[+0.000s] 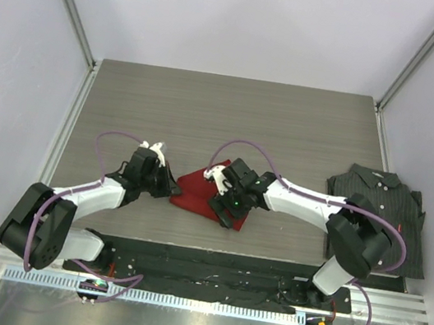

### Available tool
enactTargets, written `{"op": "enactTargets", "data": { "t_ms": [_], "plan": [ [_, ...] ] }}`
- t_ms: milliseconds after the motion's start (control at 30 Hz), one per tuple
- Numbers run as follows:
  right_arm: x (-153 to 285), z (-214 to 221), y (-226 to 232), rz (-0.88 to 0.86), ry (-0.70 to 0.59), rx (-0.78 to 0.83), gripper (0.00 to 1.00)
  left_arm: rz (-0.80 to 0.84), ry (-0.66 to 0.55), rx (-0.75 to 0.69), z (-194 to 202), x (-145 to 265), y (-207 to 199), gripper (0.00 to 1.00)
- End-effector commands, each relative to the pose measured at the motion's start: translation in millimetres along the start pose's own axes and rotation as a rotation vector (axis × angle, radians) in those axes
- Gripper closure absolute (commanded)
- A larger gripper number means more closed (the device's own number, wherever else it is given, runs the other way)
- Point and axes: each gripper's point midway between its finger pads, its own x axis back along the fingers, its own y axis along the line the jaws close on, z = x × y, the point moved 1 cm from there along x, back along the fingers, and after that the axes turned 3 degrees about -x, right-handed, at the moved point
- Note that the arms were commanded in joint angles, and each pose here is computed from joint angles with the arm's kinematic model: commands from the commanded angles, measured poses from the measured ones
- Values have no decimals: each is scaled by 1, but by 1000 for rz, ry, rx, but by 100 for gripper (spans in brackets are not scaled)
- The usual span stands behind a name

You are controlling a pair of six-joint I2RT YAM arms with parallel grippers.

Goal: Fold the napkin, place the utensils inside, and roll it up
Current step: Roll the napkin with the utensil

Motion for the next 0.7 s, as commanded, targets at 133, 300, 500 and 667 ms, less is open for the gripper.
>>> {"op": "enactTargets", "data": {
  "t_ms": [133, 300, 500, 667],
  "plan": [
    [-5, 11, 8, -116, 121, -136, 53, -3, 20, 2, 2, 1, -1, 100],
    [2, 7, 17, -212, 150, -224, 62, -9, 22, 2, 2, 1, 0, 100],
    [-3, 19, 20, -293, 196, -271, 60, -38, 32, -1, 3, -5, 7, 100],
    [-14, 34, 10, -259, 234, -285, 55, -64, 79, 0, 6, -17, 13, 100]
  ]
}}
